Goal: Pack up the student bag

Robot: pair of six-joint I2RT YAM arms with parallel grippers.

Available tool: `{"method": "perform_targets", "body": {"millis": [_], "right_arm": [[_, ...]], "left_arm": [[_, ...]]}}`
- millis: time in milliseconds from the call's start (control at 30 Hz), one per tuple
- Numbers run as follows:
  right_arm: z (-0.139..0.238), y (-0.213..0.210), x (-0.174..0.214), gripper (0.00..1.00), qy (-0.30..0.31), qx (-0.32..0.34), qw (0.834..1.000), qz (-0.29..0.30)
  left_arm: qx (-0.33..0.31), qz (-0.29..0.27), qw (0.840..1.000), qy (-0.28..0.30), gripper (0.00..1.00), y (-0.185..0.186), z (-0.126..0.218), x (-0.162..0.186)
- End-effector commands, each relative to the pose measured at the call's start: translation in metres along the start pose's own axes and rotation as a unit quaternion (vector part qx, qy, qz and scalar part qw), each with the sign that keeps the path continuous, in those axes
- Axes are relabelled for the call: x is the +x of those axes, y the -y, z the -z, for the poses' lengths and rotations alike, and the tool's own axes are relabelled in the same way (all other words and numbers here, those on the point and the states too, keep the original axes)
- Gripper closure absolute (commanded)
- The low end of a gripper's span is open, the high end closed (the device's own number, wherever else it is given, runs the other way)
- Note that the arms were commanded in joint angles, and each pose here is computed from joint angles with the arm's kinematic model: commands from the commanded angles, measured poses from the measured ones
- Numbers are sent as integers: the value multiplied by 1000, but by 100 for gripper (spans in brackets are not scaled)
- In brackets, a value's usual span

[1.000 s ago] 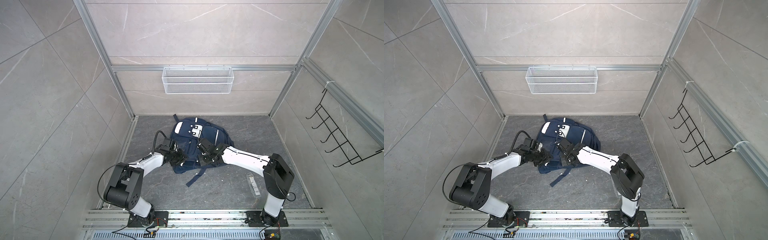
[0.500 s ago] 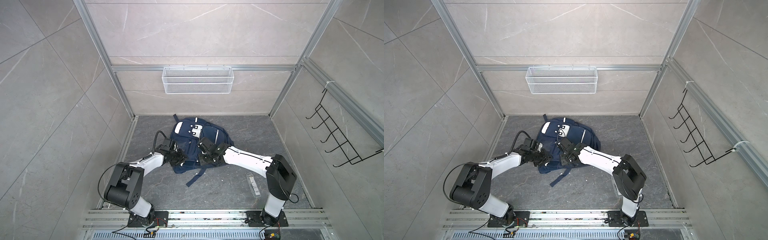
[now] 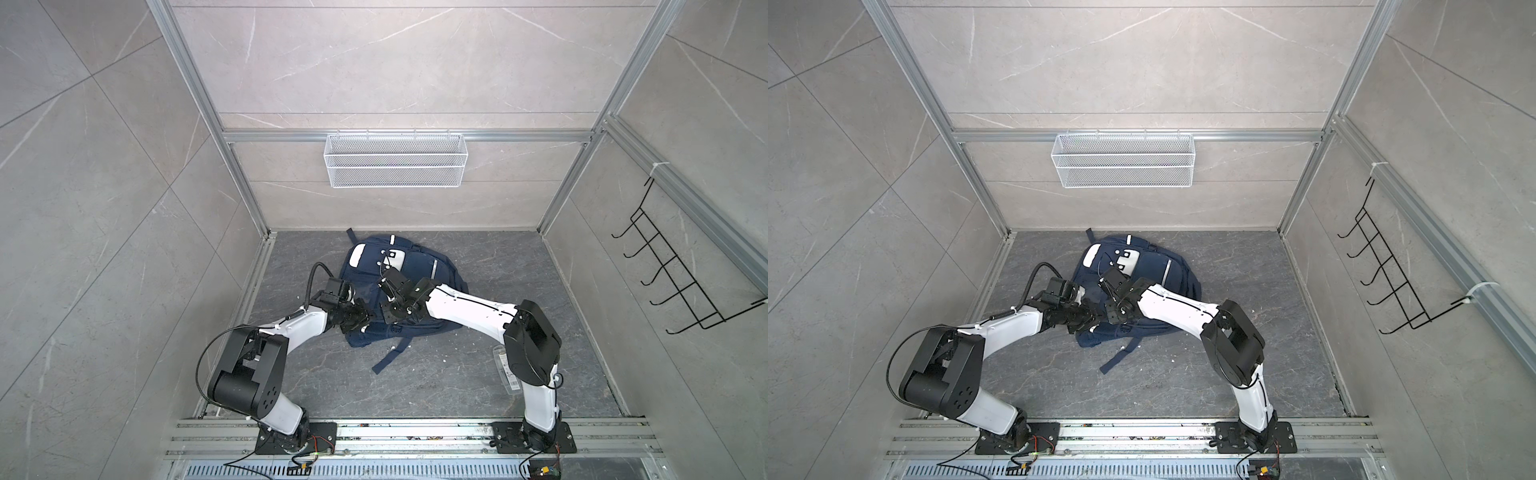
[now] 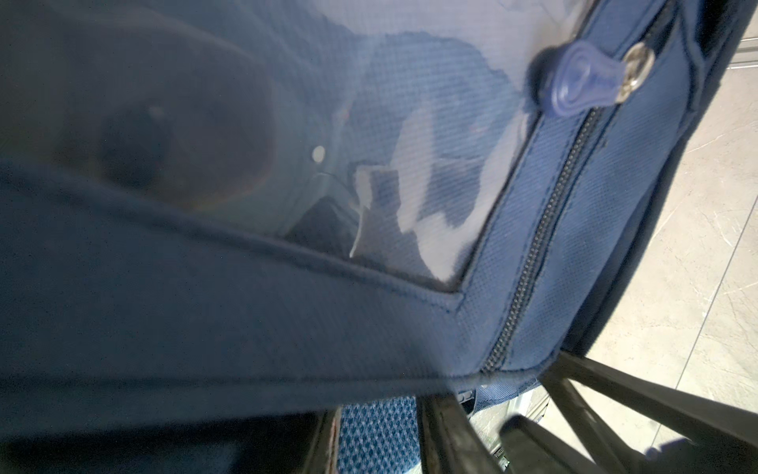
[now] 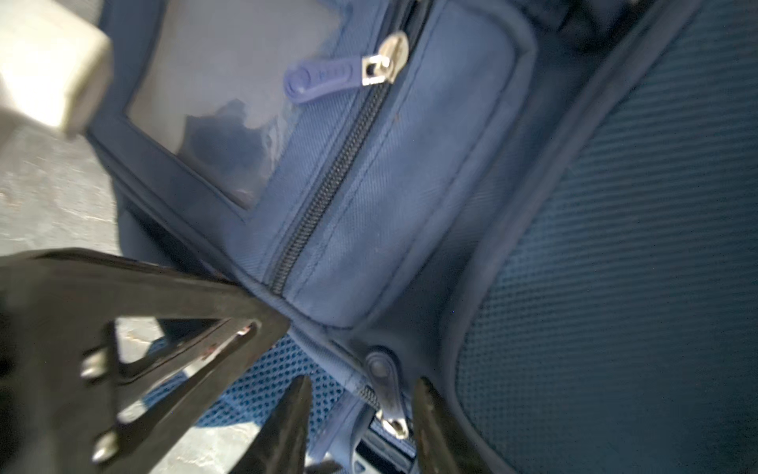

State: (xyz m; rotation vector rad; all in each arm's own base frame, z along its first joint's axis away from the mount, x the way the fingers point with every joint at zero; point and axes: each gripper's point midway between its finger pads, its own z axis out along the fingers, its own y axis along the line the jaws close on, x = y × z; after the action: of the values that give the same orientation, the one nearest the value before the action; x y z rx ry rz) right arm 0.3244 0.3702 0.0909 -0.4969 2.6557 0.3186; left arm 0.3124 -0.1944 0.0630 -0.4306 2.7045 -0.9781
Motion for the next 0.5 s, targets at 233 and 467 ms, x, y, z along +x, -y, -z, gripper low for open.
{"method": "perform_targets", "body": {"millis": [233,467], "right_arm": [[-5,11,8,68,-10,72,996,45],[-5,8,4,83,-4,73,996,54]], "left_arm": [[-14,14,1000,6,66,-11,3,1],[-13,15,1000,4,66,-13,3,3]]}}
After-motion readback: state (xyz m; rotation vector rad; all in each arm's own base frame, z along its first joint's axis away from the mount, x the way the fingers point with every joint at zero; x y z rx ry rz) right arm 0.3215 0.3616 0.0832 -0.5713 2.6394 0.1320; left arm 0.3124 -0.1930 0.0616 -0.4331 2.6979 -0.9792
